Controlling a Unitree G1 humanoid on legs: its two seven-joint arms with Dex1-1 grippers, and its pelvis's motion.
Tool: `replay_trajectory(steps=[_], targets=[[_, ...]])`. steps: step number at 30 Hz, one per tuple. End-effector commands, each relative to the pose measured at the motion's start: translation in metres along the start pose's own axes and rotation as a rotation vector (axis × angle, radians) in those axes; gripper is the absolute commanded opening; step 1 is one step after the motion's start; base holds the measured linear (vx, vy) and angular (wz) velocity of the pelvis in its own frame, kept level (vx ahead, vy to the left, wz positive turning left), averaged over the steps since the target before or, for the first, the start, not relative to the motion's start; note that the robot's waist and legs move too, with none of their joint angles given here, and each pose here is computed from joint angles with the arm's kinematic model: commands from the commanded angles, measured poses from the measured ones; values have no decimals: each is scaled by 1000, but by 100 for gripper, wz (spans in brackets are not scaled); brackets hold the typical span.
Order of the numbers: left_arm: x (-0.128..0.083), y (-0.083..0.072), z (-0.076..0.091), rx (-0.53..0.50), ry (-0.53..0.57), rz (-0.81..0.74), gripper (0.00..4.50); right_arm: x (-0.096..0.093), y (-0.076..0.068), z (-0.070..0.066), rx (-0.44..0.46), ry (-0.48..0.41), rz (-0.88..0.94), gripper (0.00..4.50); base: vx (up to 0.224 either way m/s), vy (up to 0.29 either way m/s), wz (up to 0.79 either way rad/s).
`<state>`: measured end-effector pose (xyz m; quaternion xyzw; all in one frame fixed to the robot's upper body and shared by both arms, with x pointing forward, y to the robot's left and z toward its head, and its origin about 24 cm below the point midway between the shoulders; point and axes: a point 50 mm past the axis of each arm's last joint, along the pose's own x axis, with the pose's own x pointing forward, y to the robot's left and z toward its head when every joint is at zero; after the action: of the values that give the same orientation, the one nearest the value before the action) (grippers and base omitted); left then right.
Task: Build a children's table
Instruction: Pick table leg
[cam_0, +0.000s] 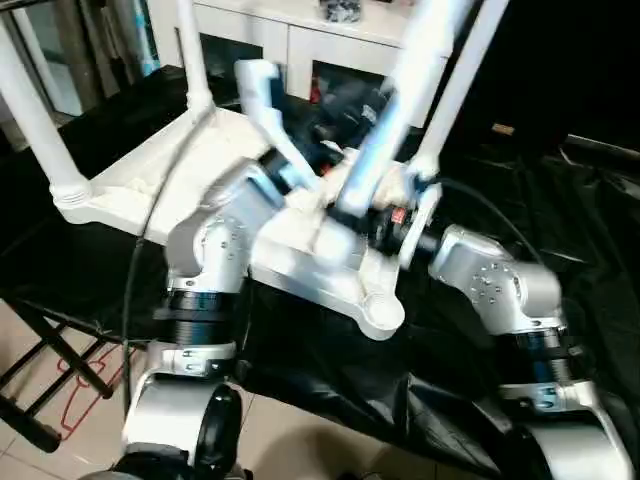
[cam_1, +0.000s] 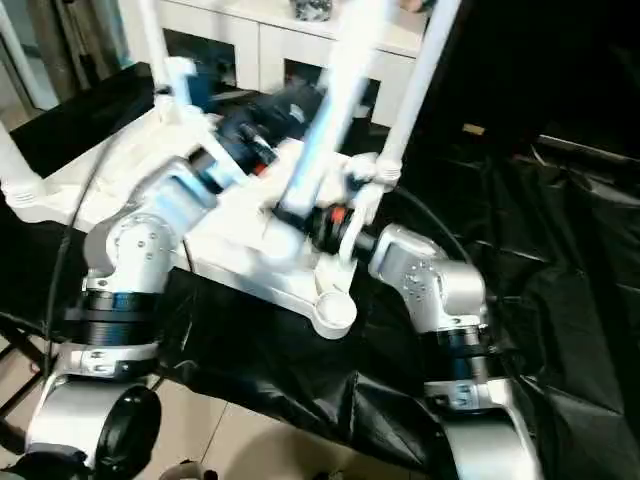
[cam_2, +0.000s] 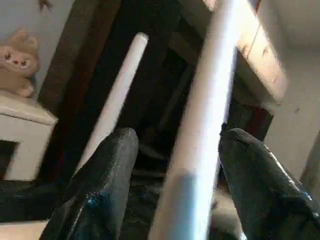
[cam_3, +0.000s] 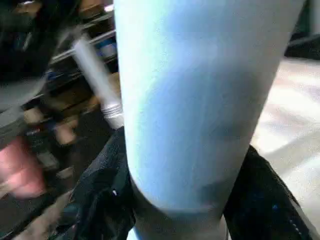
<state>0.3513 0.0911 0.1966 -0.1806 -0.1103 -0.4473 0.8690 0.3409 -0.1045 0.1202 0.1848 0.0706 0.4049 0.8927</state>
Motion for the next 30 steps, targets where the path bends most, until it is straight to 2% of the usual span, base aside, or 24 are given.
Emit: replay_trajectory(steps=[1, 4, 5, 8, 10, 14, 20, 21, 25, 27, 29, 30], targets=[[-6, 6, -11, 88, 89, -18, 300, -9, -14, -3, -61, -3, -114, 191, 0, 0, 0], [-19, 10, -25, 214, 249, -129, 300, -17, -23, -7, -118, 10, -211, 191, 0, 0, 0], [-27, 8, -34, 220, 332, -221, 300, -23, -29, -8, -124, 5, -255, 191, 0, 0, 0], [-34, 6, -44, 213, 413, -311, 300, -30, -33, -9, -130, 10, -289, 191, 0, 0, 0], [-42, 4, -60, 243, 555, -418, 300, -37, -36, -12, -143, 17, -303, 191, 0, 0, 0], [-53, 7, -83, 273, 755, -561, 300, -46, -38, -16, -164, 23, -326, 191, 0, 0, 0], [-58, 14, -96, 342, 900, -616, 300, -51, -39, -17, -176, 22, -343, 191, 0, 0, 0], [-57, 16, -97, 362, 921, -617, 271, -52, -38, -17, -179, 22, -345, 191, 0, 0, 0], [-55, 28, -99, 465, 976, -590, 244, -57, -36, -18, -188, 24, -352, 191, 0, 0, 0], [-55, 30, -99, 476, 988, -584, 219, -58, -36, -19, -189, 26, -353, 191, 0, 0, 0], [-56, 34, -100, 503, 1019, -569, 218, -60, -35, -21, -194, 34, -355, 191, 0, 0, 0], [-57, 35, -100, 505, 1031, -566, 197, -61, -35, -22, -196, 36, -356, 191, 0, 0, 0]])
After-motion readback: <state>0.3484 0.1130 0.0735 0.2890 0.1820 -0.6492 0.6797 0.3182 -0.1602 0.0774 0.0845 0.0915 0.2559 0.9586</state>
